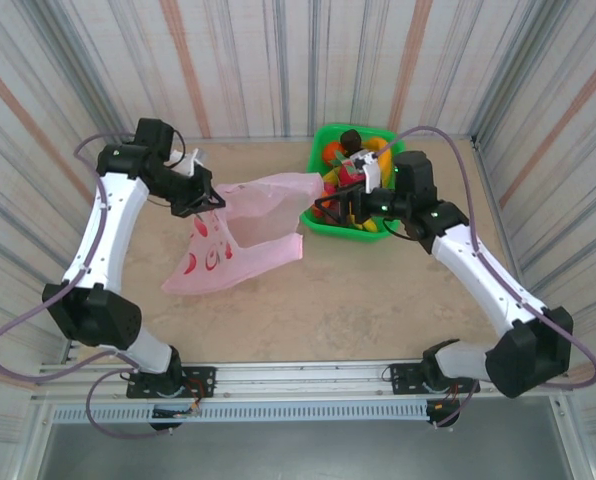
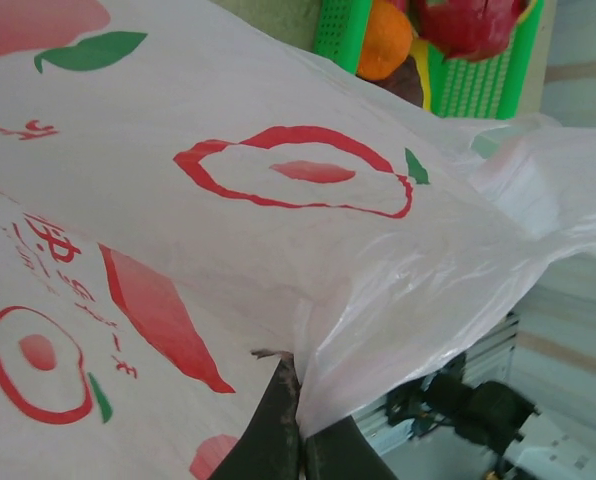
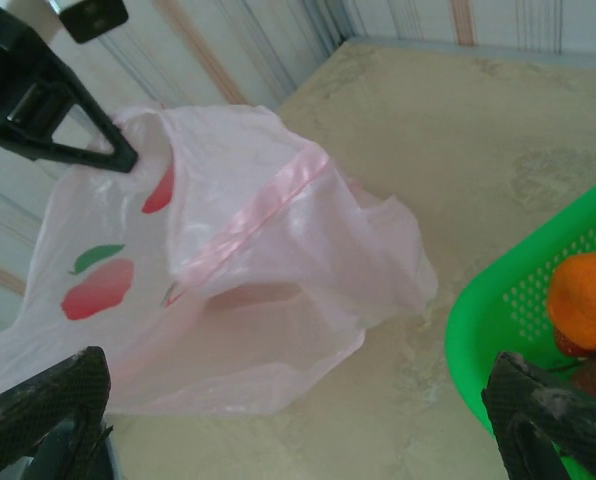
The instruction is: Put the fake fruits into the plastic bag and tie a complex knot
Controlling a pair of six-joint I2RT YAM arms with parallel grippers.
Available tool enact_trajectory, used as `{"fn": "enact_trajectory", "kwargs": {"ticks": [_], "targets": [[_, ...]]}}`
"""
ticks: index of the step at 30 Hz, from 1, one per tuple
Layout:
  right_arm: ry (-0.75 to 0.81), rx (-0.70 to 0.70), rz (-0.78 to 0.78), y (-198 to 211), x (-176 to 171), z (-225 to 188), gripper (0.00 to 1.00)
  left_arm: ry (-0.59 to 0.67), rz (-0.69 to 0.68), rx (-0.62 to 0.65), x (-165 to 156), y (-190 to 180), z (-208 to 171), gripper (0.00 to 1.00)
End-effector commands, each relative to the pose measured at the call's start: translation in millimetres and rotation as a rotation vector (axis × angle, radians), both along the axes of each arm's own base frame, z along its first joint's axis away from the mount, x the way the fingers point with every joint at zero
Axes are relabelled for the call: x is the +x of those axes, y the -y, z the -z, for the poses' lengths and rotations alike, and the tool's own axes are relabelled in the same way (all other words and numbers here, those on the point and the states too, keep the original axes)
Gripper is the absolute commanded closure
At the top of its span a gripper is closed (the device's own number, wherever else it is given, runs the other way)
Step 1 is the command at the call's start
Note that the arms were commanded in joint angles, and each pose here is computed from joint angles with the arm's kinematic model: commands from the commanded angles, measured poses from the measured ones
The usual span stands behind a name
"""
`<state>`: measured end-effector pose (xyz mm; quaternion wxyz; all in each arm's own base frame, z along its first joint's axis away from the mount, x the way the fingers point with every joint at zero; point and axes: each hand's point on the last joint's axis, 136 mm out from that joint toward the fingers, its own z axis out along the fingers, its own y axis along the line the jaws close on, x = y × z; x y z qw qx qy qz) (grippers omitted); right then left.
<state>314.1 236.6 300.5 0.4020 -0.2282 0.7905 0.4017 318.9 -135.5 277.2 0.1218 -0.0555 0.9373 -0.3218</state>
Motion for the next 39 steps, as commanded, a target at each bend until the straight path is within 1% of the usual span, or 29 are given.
{"fn": "enact_trajectory", "kwargs": {"ticks": [1,4,8,10,14,17,22,25,31,39], "targets": [[-0.047,0.026,0.097,29,-10,-16,0.01,0.025,-0.079,-0.107,1,6,-24,1.00],[-0.103,0.010,0.248,64,-2,-7,0.01,0.009,-0.128,-0.150,2,9,-27,1.00],[-0.206,-0.123,0.476,112,17,29,0.01,0.007,-0.200,-0.174,3,6,-31,1.00],[-0.238,-0.170,0.525,121,25,40,0.01,0.011,-0.214,-0.199,4,7,-35,1.00],[-0.256,-0.278,0.525,126,48,58,0.01,0.000,-0.218,-0.263,2,12,-41,1.00],[-0.230,-0.360,0.535,131,72,67,0.01,0.001,-0.225,-0.262,1,11,-41,1.00],[-0.196,-0.483,0.507,128,116,84,0.01,0.000,-0.240,-0.255,0,7,-38,1.00],[-0.215,-0.536,0.504,126,133,95,0.01,-0.005,-0.244,-0.254,-1,6,-37,1.00],[-0.317,-0.482,0.480,105,124,121,0.01,-0.007,-0.251,-0.247,-1,4,-33,1.00],[-0.454,-0.475,0.494,104,95,164,0.01,-0.017,-0.255,-0.245,1,3,-30,1.00]]}}
